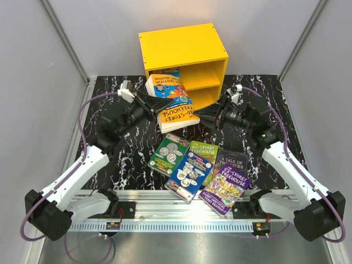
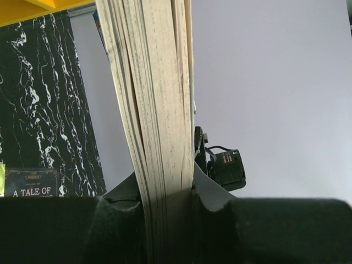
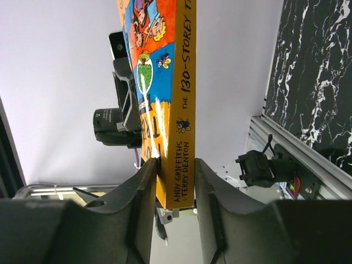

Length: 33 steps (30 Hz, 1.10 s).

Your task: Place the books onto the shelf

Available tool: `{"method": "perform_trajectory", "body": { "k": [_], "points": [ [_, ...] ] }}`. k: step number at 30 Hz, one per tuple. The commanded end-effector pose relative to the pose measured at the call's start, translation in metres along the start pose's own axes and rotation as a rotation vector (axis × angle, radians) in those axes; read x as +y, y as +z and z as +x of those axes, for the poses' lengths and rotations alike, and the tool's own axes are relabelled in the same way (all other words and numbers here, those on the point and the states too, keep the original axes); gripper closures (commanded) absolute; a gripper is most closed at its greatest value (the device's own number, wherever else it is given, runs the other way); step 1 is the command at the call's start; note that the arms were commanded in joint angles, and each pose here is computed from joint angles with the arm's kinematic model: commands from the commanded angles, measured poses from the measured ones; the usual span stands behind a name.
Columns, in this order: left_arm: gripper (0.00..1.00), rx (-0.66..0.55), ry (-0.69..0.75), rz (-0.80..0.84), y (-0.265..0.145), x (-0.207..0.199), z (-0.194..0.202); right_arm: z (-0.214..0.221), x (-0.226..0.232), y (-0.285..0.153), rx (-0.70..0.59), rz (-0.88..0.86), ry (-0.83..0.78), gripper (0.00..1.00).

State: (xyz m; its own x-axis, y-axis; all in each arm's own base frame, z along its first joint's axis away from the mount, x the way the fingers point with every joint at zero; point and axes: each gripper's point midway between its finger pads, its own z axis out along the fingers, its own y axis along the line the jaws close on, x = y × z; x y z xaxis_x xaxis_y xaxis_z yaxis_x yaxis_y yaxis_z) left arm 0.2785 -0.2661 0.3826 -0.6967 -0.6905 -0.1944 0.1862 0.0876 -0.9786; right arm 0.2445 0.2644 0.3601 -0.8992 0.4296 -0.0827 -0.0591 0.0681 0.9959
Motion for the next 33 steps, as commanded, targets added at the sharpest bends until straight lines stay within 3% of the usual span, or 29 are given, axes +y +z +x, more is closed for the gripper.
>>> {"method": "perform_trajectory", "body": {
  "k": [1, 5, 8, 9, 12, 15, 19, 21, 23, 24, 25, 26, 30, 33],
  "points": [
    [1.00, -0.041, 0.042, 0.142, -0.001, -0.041, -0.004, 0.000, 0.025, -0.002, -0.013, -0.093, -0.037, 0.64],
    [1.00, -0.043, 0.048, 0.129, 0.008, -0.039, -0.001, 0.002, 0.025, -0.003, -0.017, -0.102, -0.016, 0.61],
    [1.00, -0.043, 0.048, 0.119, 0.014, -0.037, 0.002, 0.002, 0.024, -0.003, -0.018, -0.109, 0.004, 0.53],
    [1.00, -0.043, 0.047, 0.118, 0.016, -0.037, 0.004, 0.002, 0.025, -0.003, -0.017, -0.113, 0.004, 0.46],
    [1.00, -0.036, 0.049, 0.112, 0.021, -0.035, 0.007, 0.002, 0.028, -0.003, -0.015, -0.121, 0.003, 0.47],
    [1.00, -0.040, 0.050, 0.102, 0.024, -0.032, 0.008, 0.002, 0.031, -0.004, -0.016, -0.121, -0.009, 0.63],
    [1.00, -0.052, 0.066, 0.073, 0.022, -0.027, 0.006, 0.004, 0.032, -0.005, -0.013, -0.121, -0.012, 0.94],
    [1.00, -0.038, 0.081, 0.076, 0.020, -0.028, 0.008, 0.003, 0.030, -0.006, -0.024, -0.106, -0.015, 1.00],
    [0.84, -0.013, 0.105, 0.060, 0.016, -0.026, 0.012, 0.001, 0.025, -0.007, -0.027, -0.070, -0.027, 1.00],
    [0.69, 0.001, 0.152, 0.048, 0.012, -0.025, 0.015, 0.001, 0.021, -0.006, -0.023, -0.051, -0.029, 1.00],
    [0.36, 0.026, 0.166, -0.023, 0.008, -0.012, 0.019, 0.000, 0.023, -0.006, -0.022, -0.039, -0.043, 1.00],
    [0.27, 0.035, 0.212, -0.060, 0.003, -0.004, 0.019, 0.000, 0.013, -0.007, -0.019, 0.008, -0.055, 1.00],
    [0.07, 0.042, 0.271, -0.229, -0.033, 0.035, 0.018, -0.007, 0.005, -0.005, -0.015, 0.083, -0.094, 1.00],
    [0.01, 0.002, 0.272, -0.305, -0.071, 0.059, 0.011, -0.014, 0.008, 0.000, -0.014, 0.087, -0.117, 1.00]
  ]
}}
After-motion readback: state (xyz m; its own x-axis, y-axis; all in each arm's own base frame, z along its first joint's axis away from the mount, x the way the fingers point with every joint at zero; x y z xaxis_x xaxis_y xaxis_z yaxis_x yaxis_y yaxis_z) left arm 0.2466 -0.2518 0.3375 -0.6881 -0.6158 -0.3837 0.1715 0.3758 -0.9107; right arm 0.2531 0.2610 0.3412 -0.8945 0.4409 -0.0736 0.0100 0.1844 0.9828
